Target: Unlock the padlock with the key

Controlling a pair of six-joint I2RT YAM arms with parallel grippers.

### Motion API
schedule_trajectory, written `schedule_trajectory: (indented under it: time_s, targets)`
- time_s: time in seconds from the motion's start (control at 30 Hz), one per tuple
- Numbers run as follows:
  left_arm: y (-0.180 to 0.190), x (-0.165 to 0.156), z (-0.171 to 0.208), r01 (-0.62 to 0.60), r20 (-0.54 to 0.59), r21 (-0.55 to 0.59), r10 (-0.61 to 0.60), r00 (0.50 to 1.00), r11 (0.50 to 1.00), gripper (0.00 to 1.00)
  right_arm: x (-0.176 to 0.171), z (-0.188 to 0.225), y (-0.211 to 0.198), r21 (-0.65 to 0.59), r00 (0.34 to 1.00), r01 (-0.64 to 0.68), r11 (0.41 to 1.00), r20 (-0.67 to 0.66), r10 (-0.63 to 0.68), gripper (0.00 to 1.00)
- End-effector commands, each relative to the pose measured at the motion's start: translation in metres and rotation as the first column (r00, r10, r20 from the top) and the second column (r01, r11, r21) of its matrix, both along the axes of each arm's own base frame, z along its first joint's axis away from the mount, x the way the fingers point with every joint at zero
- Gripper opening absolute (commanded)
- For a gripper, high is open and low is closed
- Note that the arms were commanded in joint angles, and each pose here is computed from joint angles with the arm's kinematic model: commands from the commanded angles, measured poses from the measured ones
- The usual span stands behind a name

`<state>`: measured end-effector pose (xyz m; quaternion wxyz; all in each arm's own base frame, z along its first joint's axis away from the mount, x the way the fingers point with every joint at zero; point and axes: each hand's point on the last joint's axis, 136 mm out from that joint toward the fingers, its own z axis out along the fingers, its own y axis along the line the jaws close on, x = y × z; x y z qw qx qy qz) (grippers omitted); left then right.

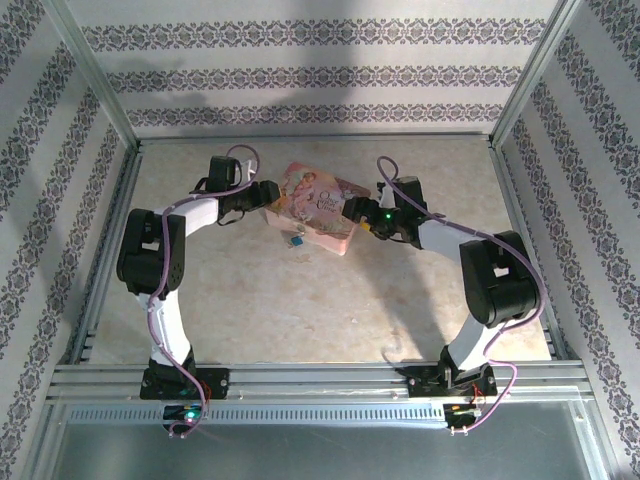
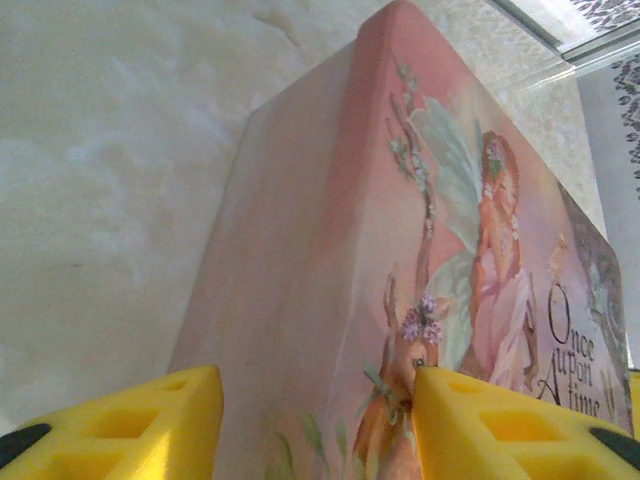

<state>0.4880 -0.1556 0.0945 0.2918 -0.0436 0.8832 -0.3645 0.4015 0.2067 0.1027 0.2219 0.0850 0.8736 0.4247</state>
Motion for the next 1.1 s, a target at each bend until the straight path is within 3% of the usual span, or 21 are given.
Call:
schedule_trajectory:
  time_s: [0.0,0.7,0.9,1.07]
  targets:
    - [-0.015,-0.018,0.013,0.033,0.018,-0.029,-0.032,0.999,0.999,0.50,0.011,0.012,0.012,0.014,0.998,-0.052,0.999,0.048,0.051,0.85]
    - [-0.046,-0.108,0.005,-0.013,-0.040,0.002,0.013,0.999,1.000,0.51,0.085,0.019,0.039,-0.033,0.979,-0.110,0.993,0.167,0.114,0.83]
    - [-0.044,-0.115,0.007,-0.044,-0.029,0.004,0.044,0.999,0.999,0.55,0.099,0.034,0.009,-0.089,0.971,-0.030,0.996,0.233,0.051,0.83]
    - [-0.028,-0.115,0.026,-0.085,0.031,0.066,0.083,0.996,0.994,0.60,0.081,0.047,-0.031,-0.141,0.964,0.033,0.989,0.264,0.005,0.84]
